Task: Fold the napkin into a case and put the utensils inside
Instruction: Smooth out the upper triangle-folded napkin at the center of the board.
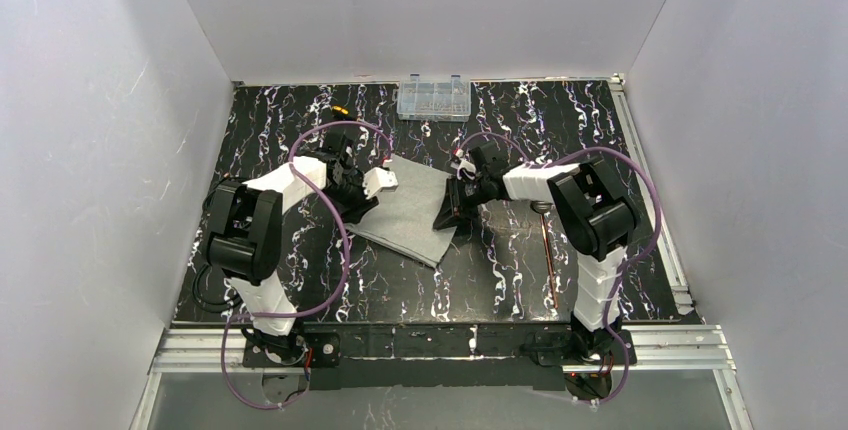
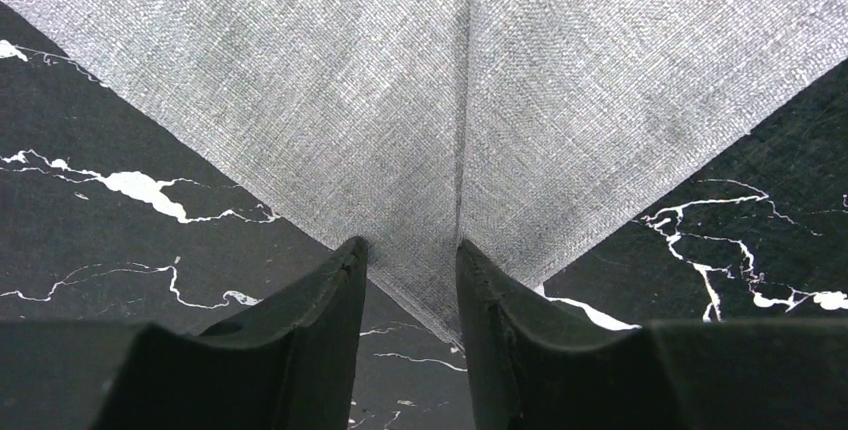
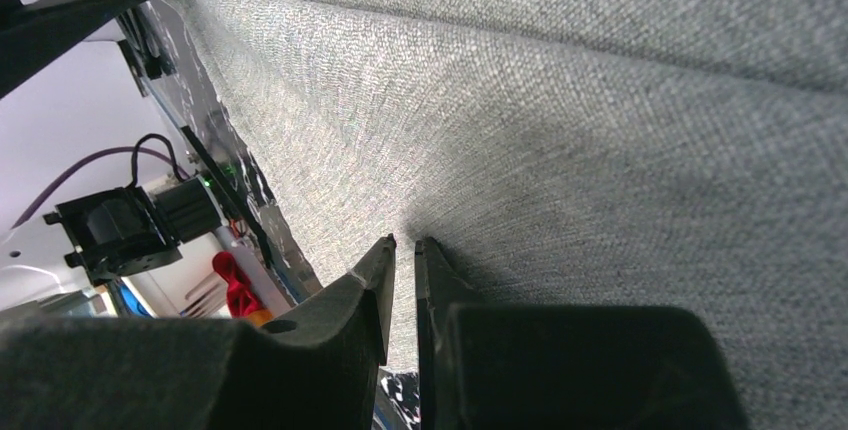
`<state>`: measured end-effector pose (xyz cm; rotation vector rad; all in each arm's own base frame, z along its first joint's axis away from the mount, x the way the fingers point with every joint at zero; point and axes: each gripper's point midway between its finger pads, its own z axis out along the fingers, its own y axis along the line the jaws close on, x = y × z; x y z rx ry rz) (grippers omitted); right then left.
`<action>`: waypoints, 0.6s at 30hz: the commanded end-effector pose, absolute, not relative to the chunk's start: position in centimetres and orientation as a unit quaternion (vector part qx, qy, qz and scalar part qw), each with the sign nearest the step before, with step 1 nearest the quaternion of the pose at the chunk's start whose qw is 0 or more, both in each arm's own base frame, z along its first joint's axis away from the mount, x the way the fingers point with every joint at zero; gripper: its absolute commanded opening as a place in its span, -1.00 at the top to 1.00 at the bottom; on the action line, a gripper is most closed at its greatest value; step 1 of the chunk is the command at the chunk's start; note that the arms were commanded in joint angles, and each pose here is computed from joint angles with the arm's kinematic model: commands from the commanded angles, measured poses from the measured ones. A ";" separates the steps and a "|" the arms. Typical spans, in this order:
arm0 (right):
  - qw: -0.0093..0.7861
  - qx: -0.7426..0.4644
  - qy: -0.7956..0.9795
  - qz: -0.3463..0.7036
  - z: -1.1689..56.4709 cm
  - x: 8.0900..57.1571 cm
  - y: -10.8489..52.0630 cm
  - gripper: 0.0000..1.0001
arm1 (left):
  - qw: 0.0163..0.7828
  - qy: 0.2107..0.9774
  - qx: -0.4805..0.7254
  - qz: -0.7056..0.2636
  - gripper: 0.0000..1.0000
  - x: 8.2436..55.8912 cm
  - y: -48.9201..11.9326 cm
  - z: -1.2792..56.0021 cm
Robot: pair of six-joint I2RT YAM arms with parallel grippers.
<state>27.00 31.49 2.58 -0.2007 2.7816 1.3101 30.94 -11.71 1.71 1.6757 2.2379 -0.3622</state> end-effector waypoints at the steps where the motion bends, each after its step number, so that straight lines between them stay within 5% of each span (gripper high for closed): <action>1: 0.027 -0.093 0.921 0.377 1.3 27.4 29.8 0.55 | 0.101 0.802 0.568 -0.158 0.31 27.4 -10.8 -0.7; 10: 0.040 -0.101 0.925 0.363 2.3 28.7 28.4 0.54 | 0.054 0.814 0.539 -0.208 0.51 23.6 -11.1 0.0; 18: 0.057 -0.146 0.917 0.367 4.1 28.5 29.5 0.38 | 0.088 0.826 0.526 -0.181 0.49 26.7 -10.9 3.9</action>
